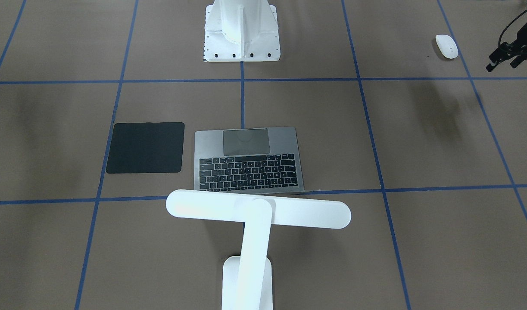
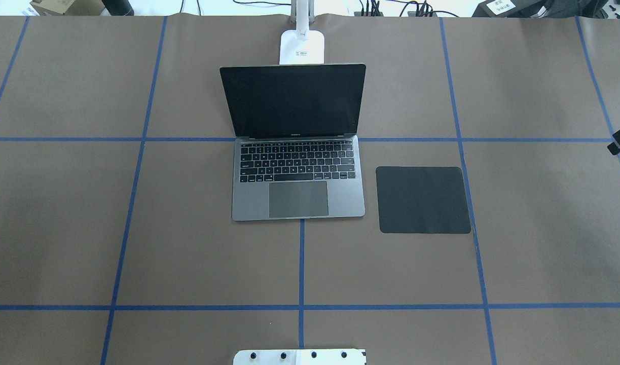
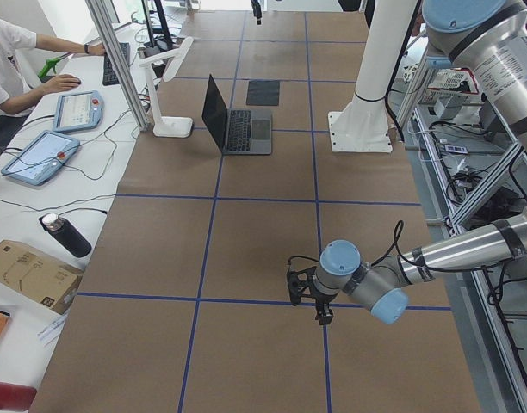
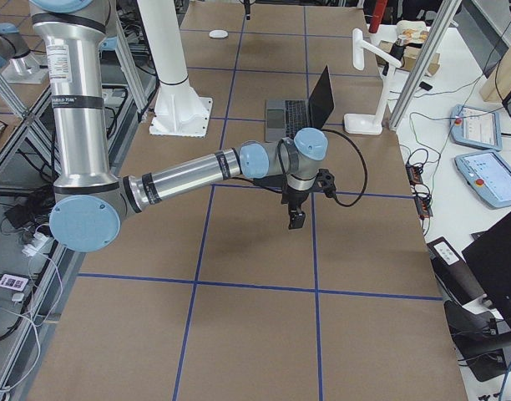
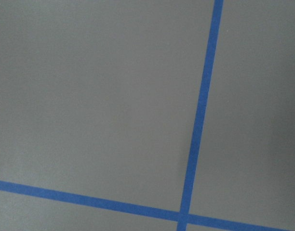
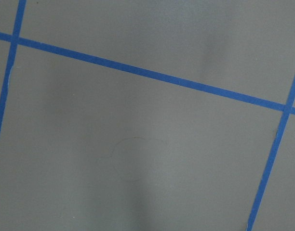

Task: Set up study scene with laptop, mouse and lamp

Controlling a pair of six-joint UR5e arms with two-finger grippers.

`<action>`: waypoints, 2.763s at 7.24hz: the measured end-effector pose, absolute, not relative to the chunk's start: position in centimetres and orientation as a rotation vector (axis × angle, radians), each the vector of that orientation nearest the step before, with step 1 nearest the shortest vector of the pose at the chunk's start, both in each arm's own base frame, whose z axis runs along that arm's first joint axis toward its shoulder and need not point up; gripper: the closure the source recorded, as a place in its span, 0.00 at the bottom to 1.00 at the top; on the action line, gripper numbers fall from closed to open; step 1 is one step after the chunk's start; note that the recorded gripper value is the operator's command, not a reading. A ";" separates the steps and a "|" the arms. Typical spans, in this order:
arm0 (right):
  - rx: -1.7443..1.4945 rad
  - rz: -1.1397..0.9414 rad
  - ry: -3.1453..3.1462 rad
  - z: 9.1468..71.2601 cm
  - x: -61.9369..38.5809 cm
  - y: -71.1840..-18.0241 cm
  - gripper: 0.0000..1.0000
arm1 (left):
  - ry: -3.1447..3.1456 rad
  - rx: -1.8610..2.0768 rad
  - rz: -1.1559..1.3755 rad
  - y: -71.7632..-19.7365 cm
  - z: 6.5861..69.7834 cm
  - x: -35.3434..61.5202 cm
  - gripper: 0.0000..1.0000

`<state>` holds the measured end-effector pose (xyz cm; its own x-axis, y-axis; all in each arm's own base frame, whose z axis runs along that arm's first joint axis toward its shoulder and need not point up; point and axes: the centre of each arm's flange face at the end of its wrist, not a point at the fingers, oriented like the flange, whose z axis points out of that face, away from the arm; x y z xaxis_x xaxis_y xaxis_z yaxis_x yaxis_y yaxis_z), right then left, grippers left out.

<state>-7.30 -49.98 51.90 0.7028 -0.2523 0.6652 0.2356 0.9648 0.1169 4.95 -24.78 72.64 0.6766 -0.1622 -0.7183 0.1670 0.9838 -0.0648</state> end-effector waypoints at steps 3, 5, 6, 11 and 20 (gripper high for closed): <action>0.023 -0.272 -0.742 52.0 -7.3 -50.0 0.02 | 0.836 0.013 -0.200 -24.5 72.1 9.1 0.00; 0.021 -0.271 -0.743 52.0 -7.3 -49.9 0.02 | 0.851 -0.003 -0.201 -22.2 72.2 8.7 0.00; 0.019 -0.271 -0.743 52.1 -7.4 -49.9 0.02 | 0.857 -0.026 -0.203 -20.9 72.3 8.4 0.00; 0.012 -0.278 -0.743 52.3 -7.8 -49.9 0.02 | 0.876 -0.172 -0.248 -18.0 71.8 11.0 0.00; 0.003 -0.290 -0.746 52.2 -8.8 -49.8 0.02 | 0.857 -0.251 -0.140 -14.1 71.7 12.7 0.00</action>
